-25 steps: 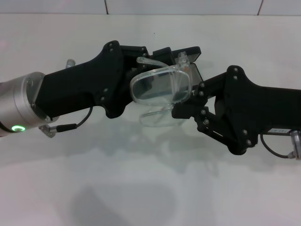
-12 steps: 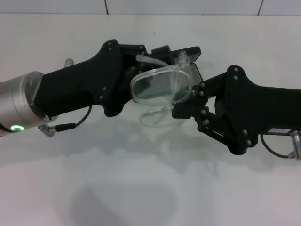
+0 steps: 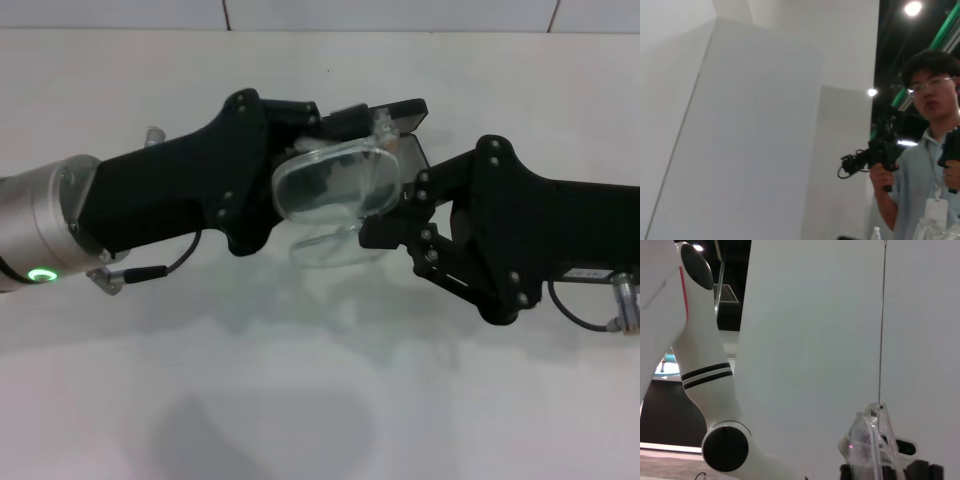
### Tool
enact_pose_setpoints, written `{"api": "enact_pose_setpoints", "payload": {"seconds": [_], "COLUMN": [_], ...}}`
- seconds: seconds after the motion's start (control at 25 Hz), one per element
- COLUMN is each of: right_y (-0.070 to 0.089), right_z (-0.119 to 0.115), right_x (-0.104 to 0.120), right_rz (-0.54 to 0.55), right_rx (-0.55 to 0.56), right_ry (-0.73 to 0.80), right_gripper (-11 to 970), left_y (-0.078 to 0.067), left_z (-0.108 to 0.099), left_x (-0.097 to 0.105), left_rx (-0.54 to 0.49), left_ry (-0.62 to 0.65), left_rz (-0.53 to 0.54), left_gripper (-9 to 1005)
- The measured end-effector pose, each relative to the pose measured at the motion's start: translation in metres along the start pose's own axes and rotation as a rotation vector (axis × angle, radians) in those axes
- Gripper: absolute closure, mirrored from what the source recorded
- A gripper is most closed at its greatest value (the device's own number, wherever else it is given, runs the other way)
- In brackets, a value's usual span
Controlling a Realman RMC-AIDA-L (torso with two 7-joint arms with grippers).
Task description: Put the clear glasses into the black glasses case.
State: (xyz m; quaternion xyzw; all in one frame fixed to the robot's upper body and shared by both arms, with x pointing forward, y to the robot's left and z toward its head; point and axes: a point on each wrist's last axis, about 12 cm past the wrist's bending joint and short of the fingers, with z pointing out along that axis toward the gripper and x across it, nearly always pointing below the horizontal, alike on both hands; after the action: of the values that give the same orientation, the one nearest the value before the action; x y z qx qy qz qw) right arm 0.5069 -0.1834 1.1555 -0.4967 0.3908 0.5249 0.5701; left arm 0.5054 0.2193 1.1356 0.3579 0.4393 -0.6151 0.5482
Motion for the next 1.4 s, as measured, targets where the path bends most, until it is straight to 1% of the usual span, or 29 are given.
{"api": "enact_pose_setpoints", "payload": {"seconds": [0.24,0.4,0.52,0.64,0.68,0.76,0.88,0.92,0.96,1.04,1.12,1.2,1.24,1.4], "right_y": [-0.001,0.002,0.004,-0.001,-0.004,-0.015,-0.031,-0.045,-0.045,-0.063,-0.079,-0.092,-0.103,-0.130], "right_z": [0.000,-0.001,-0.003,-0.008,-0.010,-0.018,-0.025,-0.024,-0.024,-0.018,-0.010,-0.003,0.005,0.029], "right_x": [0.000,-0.001,-0.001,-0.001,-0.001,-0.002,-0.009,-0.018,-0.018,-0.028,-0.036,-0.042,-0.046,-0.055], "right_rz": [0.000,0.002,0.005,0.039,0.055,0.113,0.146,0.185,0.185,0.223,0.226,0.224,0.223,0.189], "right_rx": [0.005,-0.017,-0.018,0.013,0.031,0.086,0.125,0.138,0.138,0.145,0.154,0.161,0.166,0.190], "right_ry": [0.002,-0.009,-0.008,0.017,0.031,0.099,0.199,0.304,0.304,0.449,0.578,0.680,0.775,1.025], "right_gripper": [902,902,902,902,902,902,903,903,903,903,903,904,904,904], "left_y": [0.000,0.002,0.002,0.001,0.000,-0.001,-0.010,-0.013,-0.015,-0.023,-0.026,-0.027,-0.027,-0.028], "left_z": [0.000,-0.006,-0.016,-0.033,-0.042,-0.054,-0.071,-0.076,-0.079,-0.088,-0.090,-0.091,-0.091,-0.090], "left_x": [0.000,-0.001,-0.004,-0.007,-0.007,-0.005,0.004,0.005,0.006,0.008,0.009,0.010,0.010,0.011], "left_rx": [0.002,-0.054,-0.104,-0.178,-0.214,-0.260,-0.313,-0.325,-0.331,-0.361,-0.375,-0.379,-0.379,-0.373], "left_ry": [0.001,-0.023,-0.037,-0.035,-0.019,0.028,0.125,0.153,0.170,0.212,0.221,0.223,0.224,0.231], "left_rz": [0.002,0.022,0.039,0.057,0.059,0.049,0.028,0.029,0.031,0.038,0.042,0.042,0.041,0.035], "left_gripper": [958,958,958,958,958,958,958,958,958,958,958,958,958,958]}}
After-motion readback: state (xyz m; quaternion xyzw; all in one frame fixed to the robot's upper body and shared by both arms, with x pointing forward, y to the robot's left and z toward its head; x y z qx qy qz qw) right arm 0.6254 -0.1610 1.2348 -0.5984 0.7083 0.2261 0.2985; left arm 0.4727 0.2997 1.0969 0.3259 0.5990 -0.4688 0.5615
